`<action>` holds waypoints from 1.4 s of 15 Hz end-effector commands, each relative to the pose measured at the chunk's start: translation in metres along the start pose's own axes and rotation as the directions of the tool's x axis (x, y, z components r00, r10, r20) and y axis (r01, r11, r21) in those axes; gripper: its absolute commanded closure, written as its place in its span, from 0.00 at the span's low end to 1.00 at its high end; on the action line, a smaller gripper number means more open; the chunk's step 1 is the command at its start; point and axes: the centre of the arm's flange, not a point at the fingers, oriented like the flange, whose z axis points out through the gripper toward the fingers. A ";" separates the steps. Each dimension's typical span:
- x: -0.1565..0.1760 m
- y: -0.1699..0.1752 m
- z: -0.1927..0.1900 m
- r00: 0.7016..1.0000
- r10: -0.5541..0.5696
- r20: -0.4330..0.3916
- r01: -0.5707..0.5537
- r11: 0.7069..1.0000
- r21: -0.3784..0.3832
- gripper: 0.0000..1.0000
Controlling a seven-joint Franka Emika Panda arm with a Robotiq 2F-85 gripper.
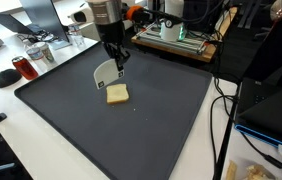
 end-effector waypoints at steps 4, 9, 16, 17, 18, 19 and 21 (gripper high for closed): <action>-0.010 -0.050 0.002 0.995 0.043 -0.092 -0.060 0.978 -0.199 0.99; -0.009 -0.084 0.005 0.982 0.072 -0.173 -0.123 0.945 -0.304 0.99; 0.009 -0.107 0.022 0.965 0.084 -0.248 -0.186 0.887 -0.423 0.99; 0.011 -0.108 0.026 0.965 0.084 -0.250 -0.189 0.880 -0.435 0.99; 0.013 -0.110 0.031 0.965 0.086 -0.248 -0.194 0.873 -0.448 0.99; 0.015 -0.111 0.035 0.965 0.088 -0.248 -0.197 0.867 -0.458 0.99; 0.017 -0.113 0.045 0.966 0.089 -0.242 -0.198 0.856 -0.477 0.99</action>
